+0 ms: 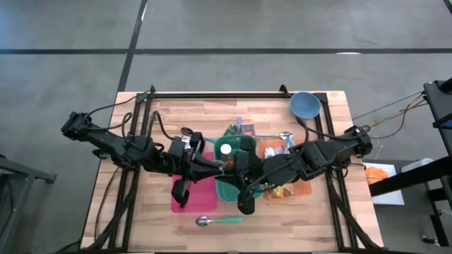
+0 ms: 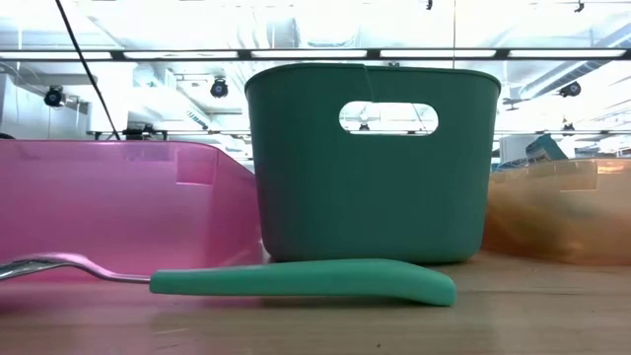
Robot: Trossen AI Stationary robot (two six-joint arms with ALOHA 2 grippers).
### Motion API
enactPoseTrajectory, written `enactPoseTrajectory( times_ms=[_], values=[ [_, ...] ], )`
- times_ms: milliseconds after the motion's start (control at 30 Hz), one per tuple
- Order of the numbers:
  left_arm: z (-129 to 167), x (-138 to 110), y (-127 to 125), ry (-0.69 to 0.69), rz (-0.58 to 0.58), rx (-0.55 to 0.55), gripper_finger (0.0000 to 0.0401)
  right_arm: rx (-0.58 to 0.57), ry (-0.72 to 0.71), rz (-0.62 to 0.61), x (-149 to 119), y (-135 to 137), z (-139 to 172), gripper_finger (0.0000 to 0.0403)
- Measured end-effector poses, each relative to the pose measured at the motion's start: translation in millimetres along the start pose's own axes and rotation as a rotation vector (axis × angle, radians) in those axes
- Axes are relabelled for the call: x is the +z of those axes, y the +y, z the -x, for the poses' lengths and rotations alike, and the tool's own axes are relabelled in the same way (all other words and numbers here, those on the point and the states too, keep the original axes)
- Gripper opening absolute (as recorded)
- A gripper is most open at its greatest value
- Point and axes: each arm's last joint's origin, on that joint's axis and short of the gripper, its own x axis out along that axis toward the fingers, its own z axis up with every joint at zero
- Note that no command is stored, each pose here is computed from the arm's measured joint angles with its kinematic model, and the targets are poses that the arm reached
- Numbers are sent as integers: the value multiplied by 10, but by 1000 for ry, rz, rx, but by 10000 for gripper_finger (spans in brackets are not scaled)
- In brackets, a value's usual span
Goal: Pick & Place Food Item
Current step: Put the blue spoon into the pink bin
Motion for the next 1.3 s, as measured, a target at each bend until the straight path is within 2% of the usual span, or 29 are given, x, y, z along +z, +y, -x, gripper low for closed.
enactPoseTrajectory(
  times_ms=[167,467,667,900,1133,1300],
  values=[
    [-2,0,10,2,71,1,19,8,-5,-3,7,3,-1,29],
    [0,0,15,0,105,17,3,19,-3,-5,3,6,-9,32],
    [0,-29,33,22,203,56,1,15,-4,6,-2,3,-15,104],
    [8,-8,36,75,224,102,0,14,0,5,-12,3,-21,177],
    [40,140,14,147,242,136,0,12,6,6,-26,2,-28,216],
    [142,321,20,251,251,252,0,0,25,-26,-45,-8,-28,222]
  ],
)
